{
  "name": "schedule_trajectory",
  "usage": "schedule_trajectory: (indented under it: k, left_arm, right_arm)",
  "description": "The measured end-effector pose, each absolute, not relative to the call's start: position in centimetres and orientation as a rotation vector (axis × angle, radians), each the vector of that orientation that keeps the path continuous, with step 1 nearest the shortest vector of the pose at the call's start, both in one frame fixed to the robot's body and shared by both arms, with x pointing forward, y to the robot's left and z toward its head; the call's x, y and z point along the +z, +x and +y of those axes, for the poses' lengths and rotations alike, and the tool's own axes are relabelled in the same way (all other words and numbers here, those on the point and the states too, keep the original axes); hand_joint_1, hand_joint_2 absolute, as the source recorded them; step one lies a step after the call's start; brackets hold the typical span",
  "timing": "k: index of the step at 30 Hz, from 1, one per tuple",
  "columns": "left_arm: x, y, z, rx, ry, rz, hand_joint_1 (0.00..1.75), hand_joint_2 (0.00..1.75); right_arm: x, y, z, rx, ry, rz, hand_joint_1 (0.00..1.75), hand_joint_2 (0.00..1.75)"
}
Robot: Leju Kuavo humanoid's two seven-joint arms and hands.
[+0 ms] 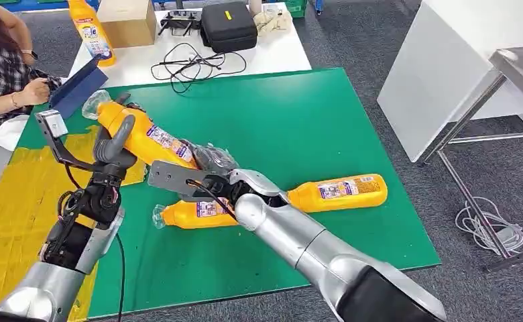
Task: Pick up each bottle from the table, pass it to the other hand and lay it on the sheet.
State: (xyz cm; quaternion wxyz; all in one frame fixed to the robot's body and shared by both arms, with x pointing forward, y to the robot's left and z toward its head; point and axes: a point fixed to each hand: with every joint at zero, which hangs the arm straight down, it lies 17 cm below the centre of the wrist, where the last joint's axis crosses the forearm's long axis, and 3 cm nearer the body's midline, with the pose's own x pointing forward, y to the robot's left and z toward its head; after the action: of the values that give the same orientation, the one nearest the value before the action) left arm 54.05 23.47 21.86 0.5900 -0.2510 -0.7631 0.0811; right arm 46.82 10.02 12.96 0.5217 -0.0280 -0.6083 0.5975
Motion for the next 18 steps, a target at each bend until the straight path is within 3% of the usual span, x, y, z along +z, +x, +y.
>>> schedule_trajectory:
  k: [1, 2, 18]
  left_arm:
    - [21.9, 54.0, 23.5, 0.189, -0.584, -1.776, 1.75, 1.75]
    - [21.9, 54.0, 23.5, 0.189, -0.584, -1.776, 1.75, 1.75]
    - [21.7, 53.9, 23.2, 0.190, -0.597, -1.772, 1.75, 1.75]
  right_arm:
    - [13.0, 46.8, 10.0, 1.431, -0.068, -1.458, 0.00, 1.75]
    - [13.0, 46.9, 10.0, 1.430, -0.070, -1.459, 0.00, 0.00]
    - [17.0, 49.9, 8.2, 1.253, -0.115, -1.584, 0.00, 0.00]
